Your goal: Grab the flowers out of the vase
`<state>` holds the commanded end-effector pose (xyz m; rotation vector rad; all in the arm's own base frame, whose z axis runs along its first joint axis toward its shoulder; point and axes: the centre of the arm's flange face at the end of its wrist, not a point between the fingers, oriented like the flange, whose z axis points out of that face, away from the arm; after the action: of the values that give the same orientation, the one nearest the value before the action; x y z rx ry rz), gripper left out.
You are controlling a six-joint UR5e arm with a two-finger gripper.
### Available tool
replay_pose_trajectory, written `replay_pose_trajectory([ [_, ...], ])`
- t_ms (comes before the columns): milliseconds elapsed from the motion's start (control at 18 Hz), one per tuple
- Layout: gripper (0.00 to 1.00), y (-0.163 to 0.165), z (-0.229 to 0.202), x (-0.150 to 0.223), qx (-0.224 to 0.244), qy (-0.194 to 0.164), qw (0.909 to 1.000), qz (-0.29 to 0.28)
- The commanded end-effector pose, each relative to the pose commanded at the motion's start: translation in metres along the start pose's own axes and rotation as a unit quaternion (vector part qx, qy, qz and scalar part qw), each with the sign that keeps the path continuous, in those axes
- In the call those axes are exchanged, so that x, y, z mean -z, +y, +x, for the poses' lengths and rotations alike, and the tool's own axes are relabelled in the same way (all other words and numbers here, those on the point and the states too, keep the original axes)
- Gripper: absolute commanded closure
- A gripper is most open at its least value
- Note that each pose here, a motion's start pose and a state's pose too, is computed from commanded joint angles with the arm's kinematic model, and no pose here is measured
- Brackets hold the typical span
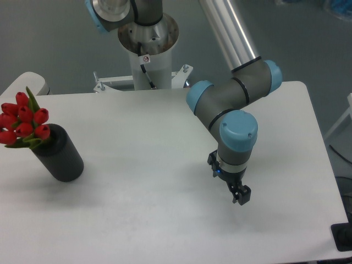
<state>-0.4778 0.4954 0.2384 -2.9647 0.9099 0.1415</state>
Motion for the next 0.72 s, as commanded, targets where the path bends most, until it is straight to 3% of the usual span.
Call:
replay_pose_trajectory([
  [500, 0.0, -0.004, 0.002, 0.001, -0.002, -0.001, 1.0, 0.001],
  [722, 0.0, -0.023, 0.018, 0.014, -0.014, -0.002, 0.9999, 0.006],
])
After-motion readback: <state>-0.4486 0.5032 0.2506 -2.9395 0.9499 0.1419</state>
